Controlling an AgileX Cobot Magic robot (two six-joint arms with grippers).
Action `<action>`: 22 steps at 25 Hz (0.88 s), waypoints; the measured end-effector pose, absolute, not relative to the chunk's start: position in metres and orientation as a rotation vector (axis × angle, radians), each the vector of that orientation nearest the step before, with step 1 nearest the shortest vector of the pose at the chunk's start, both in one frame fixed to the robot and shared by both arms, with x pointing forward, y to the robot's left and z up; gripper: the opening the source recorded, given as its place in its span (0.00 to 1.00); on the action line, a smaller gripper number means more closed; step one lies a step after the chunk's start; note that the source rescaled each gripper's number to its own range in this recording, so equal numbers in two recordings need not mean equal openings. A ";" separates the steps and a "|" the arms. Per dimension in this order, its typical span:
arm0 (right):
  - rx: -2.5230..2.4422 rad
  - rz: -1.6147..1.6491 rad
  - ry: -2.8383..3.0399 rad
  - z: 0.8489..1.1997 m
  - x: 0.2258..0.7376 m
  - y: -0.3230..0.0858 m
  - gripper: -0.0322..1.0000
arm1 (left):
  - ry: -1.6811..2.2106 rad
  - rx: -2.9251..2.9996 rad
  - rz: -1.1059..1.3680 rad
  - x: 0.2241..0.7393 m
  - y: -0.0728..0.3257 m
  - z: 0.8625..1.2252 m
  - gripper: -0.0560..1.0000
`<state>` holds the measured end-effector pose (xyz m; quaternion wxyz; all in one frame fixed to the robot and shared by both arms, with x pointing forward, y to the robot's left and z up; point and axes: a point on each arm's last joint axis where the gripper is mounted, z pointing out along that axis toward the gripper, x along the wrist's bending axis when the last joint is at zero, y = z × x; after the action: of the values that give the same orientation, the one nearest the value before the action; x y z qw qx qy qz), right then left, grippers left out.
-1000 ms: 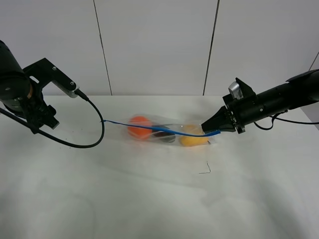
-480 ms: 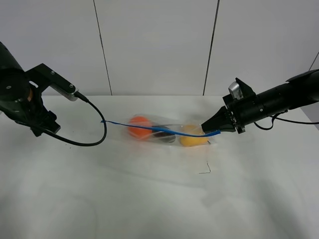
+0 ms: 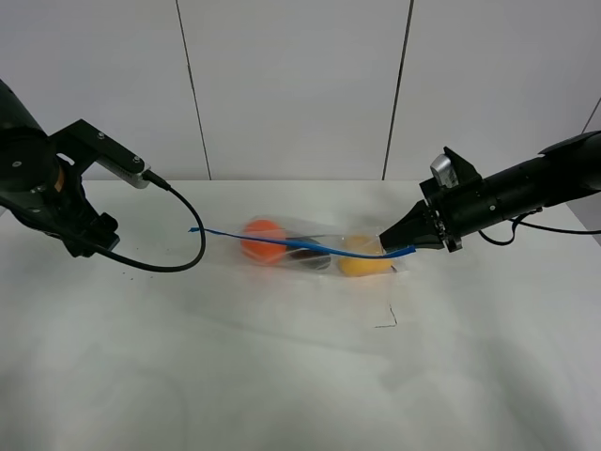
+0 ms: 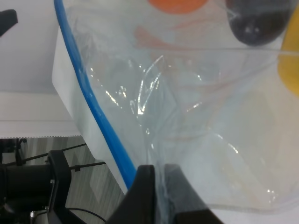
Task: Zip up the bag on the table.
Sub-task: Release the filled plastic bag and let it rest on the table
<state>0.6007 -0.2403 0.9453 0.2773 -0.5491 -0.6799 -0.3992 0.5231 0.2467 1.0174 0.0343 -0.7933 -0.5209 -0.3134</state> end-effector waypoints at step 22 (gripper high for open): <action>-1.466 -1.067 -1.842 0.945 0.600 -0.241 0.03 | -2.292 -2.062 -0.429 0.514 0.326 1.016 1.00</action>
<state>0.6002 -0.2406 0.9448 0.2750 -0.5453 -0.6853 -0.3968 0.5143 0.3255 1.0162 0.0147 -0.6624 -0.7362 -0.1377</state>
